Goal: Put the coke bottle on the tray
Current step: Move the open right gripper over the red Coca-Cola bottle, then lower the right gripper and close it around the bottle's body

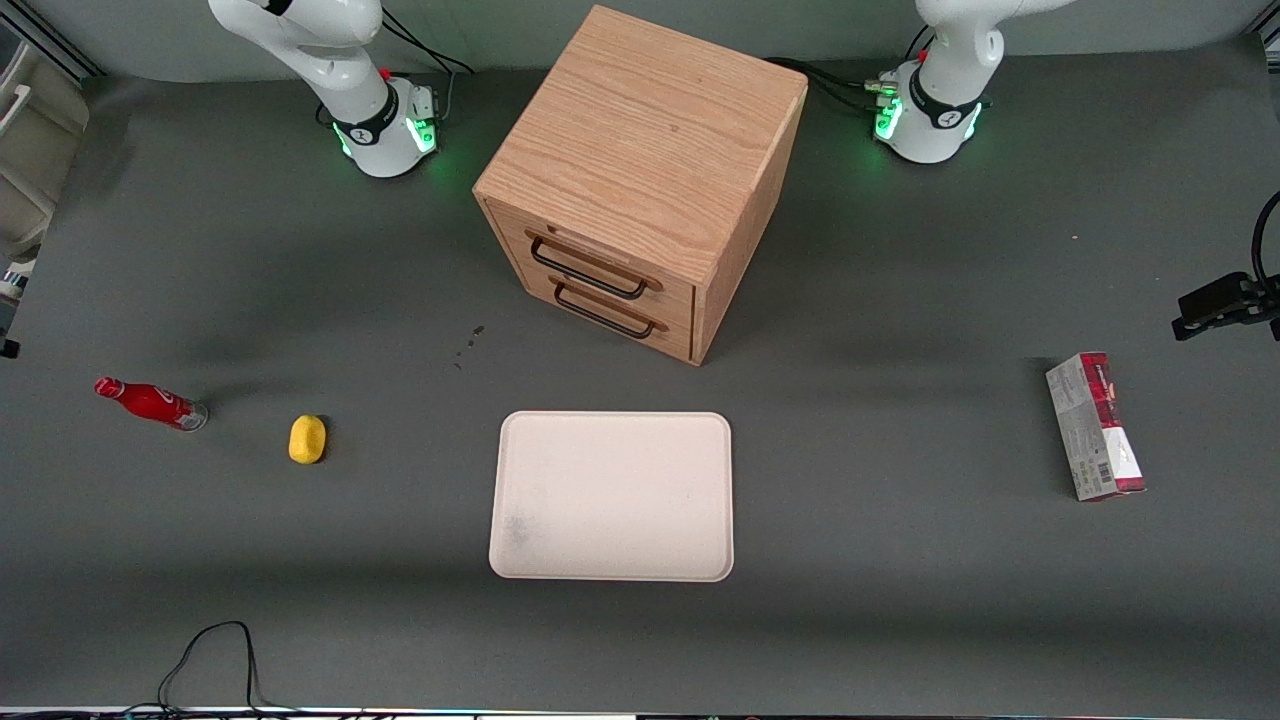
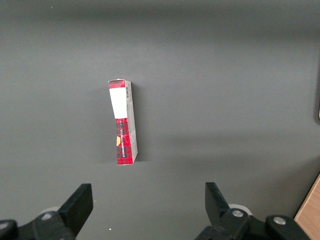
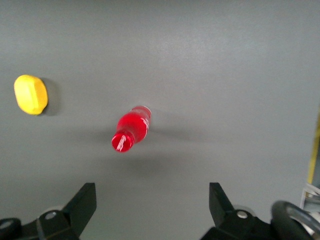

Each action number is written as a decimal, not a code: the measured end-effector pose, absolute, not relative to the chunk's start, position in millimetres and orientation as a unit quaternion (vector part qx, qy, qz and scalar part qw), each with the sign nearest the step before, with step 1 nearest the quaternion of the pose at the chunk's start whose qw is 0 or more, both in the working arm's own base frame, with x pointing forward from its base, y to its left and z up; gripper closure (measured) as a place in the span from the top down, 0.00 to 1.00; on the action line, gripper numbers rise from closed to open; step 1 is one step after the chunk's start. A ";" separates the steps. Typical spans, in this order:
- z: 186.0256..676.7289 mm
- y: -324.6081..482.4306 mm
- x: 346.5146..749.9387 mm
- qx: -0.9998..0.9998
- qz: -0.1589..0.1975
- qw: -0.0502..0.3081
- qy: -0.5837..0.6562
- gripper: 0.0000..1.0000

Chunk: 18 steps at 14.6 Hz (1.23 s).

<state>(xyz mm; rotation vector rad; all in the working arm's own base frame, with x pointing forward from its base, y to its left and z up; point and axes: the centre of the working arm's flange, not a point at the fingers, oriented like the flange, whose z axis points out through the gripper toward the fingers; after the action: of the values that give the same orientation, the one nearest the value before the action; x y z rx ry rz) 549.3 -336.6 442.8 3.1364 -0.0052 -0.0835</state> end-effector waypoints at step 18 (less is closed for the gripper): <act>320.2 -293.5 546.4 0.999 -0.030 0.008 0.020 1.00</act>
<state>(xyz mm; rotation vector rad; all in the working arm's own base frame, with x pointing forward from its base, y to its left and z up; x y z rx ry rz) 546.4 -293.5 320.2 3.1243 0.0614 -0.0941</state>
